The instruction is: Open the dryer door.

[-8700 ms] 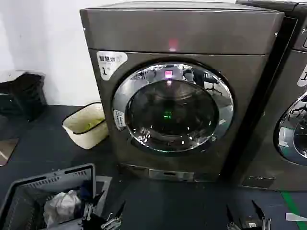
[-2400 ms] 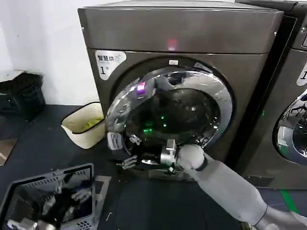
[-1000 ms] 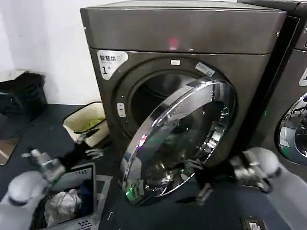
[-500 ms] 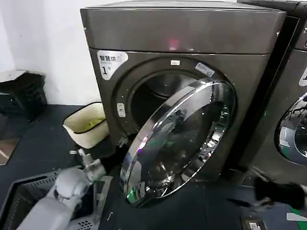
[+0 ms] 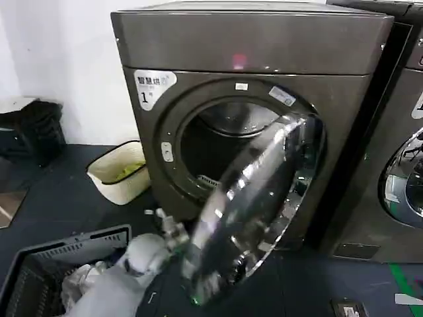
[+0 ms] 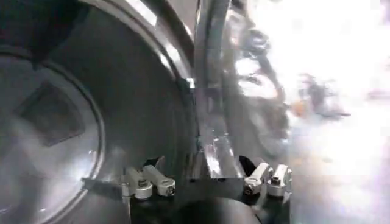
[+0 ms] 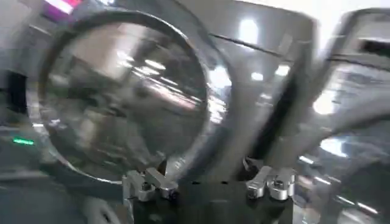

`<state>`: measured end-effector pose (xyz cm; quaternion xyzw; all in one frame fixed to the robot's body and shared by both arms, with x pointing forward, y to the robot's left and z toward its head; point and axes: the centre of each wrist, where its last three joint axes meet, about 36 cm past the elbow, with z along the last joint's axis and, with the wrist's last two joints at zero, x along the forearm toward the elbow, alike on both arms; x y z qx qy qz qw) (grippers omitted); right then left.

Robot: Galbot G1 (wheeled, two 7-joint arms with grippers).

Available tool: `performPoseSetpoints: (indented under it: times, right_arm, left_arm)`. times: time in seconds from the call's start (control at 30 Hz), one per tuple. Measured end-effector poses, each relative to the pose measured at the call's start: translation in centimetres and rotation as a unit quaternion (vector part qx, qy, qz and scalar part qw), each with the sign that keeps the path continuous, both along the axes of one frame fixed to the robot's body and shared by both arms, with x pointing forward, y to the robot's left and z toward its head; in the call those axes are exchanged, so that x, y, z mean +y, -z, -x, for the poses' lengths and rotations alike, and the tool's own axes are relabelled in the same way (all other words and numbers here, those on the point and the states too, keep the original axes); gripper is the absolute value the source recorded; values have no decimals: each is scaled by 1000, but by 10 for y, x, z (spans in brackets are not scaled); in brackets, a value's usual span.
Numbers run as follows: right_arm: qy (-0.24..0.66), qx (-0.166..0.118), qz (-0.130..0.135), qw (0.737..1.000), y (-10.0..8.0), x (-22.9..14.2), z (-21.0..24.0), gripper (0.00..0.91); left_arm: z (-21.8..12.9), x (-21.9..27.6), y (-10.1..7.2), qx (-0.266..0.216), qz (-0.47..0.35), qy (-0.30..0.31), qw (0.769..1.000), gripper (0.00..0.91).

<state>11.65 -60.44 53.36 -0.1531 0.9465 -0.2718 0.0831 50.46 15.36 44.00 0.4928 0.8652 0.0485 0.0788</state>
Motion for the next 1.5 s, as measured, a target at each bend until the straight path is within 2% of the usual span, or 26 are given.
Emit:
performPoseSetpoints:
  times: [0.13,0.23,0.4,0.57,0.7,0.8,0.87,0.97,1.03,1.13,1.27,1.37,1.5]
  right_arm:
    - [111,-23,22,993,4,-14,55,907]
    - [212,-36,32,976,8,-20,93,907]
    - [393,-38,38,918,7,-20,146,907]
    - [559,-52,46,826,0,-13,179,907]
    - [693,-70,59,715,-2,-8,200,907]
    - [767,-86,86,630,-3,-5,217,907]
    - [798,-89,107,587,-6,-1,229,907]
    - [820,-86,128,551,-7,5,241,907]
    - [826,-87,134,541,-5,6,242,907]
    - [844,-80,142,510,-3,5,239,907]
    - [868,-85,137,470,-2,1,237,907]
    - [879,-90,156,442,-2,-3,241,907]
    - [886,-84,163,426,-1,-6,247,907]
  left_arm:
    - [-5,-30,0,0,6,24,1000,907]
    - [-11,-52,1,1,8,41,999,907]
    - [-15,-97,0,0,10,76,997,907]
    - [-16,-136,0,0,1,99,995,907]
    - [-15,-166,-2,-4,-9,115,993,907]
    - [-11,-186,-2,-4,-16,123,992,907]
    - [-10,-197,-1,-3,-20,127,992,907]
    - [-6,-210,0,0,-16,134,991,907]
    - [-4,-215,-1,1,-15,138,990,907]
    - [0,-216,-1,5,-12,140,990,907]
    - [6,-215,-2,9,-8,141,990,907]
    - [9,-212,-2,12,-6,140,990,907]
    - [15,-204,-1,32,-24,123,992,907]
